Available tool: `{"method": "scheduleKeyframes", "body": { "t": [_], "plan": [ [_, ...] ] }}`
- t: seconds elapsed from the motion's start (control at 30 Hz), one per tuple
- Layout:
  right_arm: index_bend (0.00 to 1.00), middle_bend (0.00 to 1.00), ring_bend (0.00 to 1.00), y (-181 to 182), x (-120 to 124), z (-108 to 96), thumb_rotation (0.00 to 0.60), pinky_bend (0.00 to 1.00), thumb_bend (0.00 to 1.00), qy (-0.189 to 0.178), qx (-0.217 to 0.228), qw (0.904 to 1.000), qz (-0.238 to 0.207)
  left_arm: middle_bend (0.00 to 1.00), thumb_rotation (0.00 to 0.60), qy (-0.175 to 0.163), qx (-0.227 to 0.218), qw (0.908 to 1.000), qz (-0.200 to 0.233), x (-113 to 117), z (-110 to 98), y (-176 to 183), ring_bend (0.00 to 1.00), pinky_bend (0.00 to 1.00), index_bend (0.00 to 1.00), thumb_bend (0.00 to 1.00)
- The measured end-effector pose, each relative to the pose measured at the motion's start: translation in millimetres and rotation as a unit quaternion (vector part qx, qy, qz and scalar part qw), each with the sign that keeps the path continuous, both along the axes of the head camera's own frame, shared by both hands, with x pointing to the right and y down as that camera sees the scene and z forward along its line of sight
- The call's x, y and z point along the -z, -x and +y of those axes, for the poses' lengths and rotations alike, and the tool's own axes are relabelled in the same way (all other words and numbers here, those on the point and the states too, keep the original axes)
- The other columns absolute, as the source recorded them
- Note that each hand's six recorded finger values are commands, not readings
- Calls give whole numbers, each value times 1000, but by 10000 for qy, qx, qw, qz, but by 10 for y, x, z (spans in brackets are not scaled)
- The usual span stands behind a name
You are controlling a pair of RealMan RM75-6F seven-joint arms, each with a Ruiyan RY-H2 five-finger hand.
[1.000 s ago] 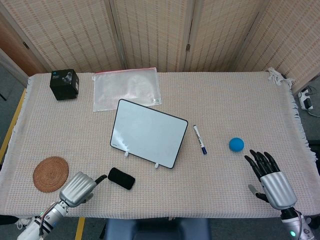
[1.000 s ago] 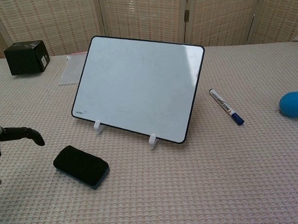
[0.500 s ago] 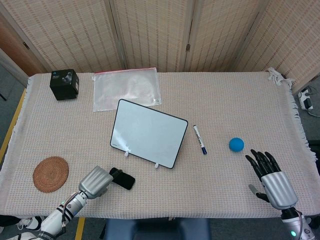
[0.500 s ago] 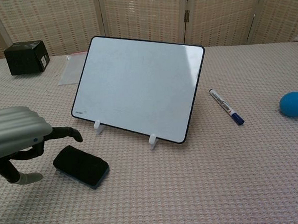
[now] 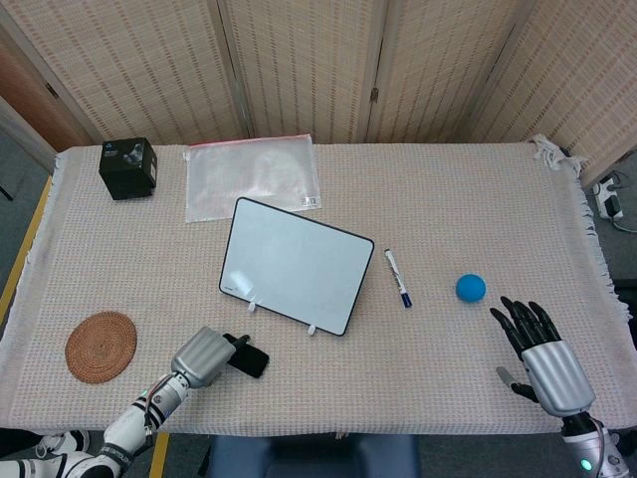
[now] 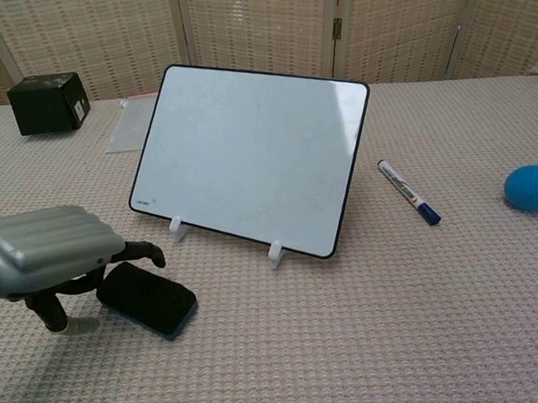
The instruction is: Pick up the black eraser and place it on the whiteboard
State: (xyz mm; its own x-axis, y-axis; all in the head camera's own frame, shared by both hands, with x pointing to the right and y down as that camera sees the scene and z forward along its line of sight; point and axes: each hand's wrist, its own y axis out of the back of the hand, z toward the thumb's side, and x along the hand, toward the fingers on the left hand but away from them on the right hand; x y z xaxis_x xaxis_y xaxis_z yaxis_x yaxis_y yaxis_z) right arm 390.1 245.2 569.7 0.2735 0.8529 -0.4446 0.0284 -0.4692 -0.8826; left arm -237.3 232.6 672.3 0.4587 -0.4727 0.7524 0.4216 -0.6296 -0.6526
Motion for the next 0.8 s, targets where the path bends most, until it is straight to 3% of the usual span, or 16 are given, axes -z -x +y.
{"method": "scheduleKeyframes", "body": {
  "t": [0.3, 0.6, 0.8],
  "plan": [
    [0, 0, 0, -3, -8, -8, 600, 38, 295, 7, -11, 10000, 18, 1000, 600, 57, -46, 10000, -50, -107, -23, -51, 952, 978, 256, 319],
    [0, 0, 0, -2, -19, -11, 600, 38, 294, 24, -8, 10000, 33, 1000, 600, -36, -64, 10000, 56, -122, -46, -76, 967, 995, 553, 320],
    [0, 0, 0, 6, -10, -4, 600, 38, 294, 20, 4, 10000, 15, 1000, 600, -311, -5, 9988, 374, -36, -92, -130, 985, 1000, 621, 320]
  ]
}}
